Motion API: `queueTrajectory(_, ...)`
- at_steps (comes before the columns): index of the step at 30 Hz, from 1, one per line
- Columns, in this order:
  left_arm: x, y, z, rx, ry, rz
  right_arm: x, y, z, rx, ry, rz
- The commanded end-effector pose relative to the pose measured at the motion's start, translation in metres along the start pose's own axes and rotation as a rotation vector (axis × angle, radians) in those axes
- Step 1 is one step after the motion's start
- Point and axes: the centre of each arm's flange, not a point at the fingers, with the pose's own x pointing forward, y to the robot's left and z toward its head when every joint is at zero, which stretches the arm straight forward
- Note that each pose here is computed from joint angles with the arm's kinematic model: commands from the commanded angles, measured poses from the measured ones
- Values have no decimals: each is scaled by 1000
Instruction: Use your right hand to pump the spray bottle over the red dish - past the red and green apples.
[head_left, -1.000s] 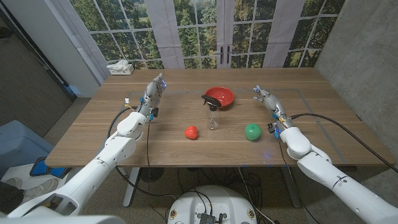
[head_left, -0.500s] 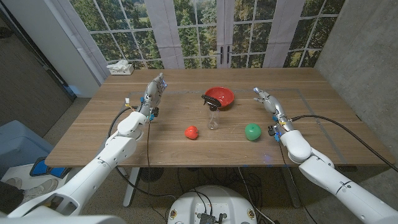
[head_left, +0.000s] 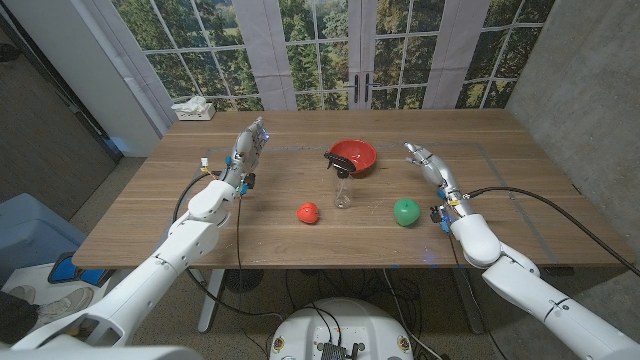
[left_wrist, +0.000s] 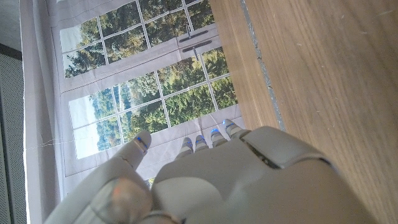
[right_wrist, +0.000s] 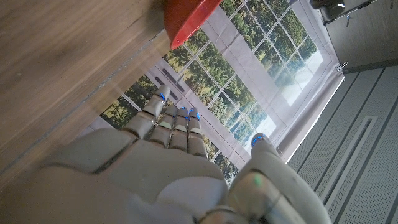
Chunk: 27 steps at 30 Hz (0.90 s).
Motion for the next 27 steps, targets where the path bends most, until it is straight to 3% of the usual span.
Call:
queueTrajectory(1, -4, 1, 2, -10, -9, -4, -8, 8, 10, -31, -36, 11)
queueTrajectory(27, -9, 4, 4, -19, -23, -13, -23, 33, 26, -147, -60, 63)
